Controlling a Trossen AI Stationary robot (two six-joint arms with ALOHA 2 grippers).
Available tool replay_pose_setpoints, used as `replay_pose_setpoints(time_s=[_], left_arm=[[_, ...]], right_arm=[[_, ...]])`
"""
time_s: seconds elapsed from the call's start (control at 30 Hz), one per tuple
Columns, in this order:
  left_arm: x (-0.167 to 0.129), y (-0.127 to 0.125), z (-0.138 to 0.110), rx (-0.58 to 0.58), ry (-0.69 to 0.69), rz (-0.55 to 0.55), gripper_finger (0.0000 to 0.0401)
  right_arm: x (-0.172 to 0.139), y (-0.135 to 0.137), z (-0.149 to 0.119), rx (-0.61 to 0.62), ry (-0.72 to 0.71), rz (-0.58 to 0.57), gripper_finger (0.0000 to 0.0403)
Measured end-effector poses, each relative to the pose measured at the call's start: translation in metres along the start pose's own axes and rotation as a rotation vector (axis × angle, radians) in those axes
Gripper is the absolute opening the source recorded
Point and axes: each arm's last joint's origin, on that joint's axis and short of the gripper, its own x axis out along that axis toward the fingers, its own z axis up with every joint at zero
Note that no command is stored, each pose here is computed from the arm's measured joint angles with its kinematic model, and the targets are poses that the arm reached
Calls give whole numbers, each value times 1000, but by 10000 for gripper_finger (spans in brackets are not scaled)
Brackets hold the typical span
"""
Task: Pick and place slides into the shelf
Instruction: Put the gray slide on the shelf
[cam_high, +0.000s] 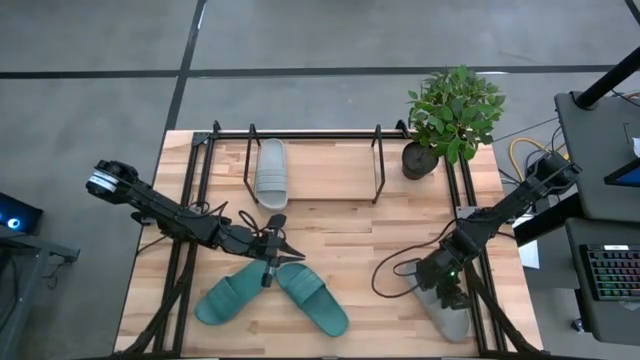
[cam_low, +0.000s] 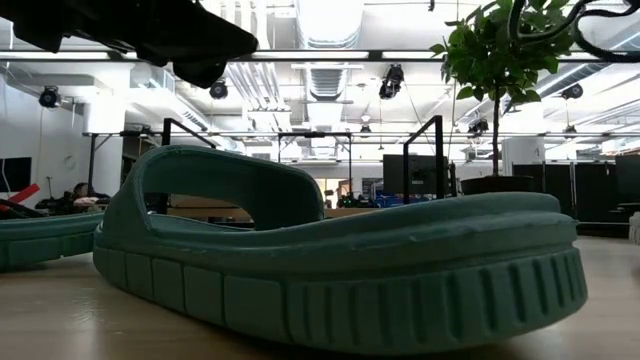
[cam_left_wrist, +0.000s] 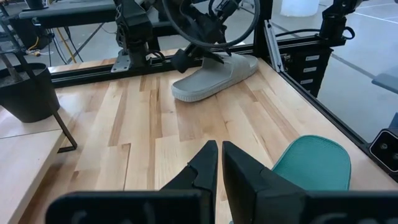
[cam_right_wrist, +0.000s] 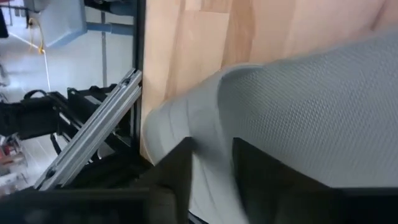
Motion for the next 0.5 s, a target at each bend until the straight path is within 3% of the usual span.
replay_pose_setpoints(time_s=[0.13,0.27,0.5], left_arm=[[0,0,0,0,0,0,8],[0,0,0,0,0,0,8],[0,0,0,0,1,0,8]], right_arm=[[0,5,7,-90,-55,57,21],[-3,12,16,-134,-151,82,14],[-18,23,35,-214,-307,-12,10]])
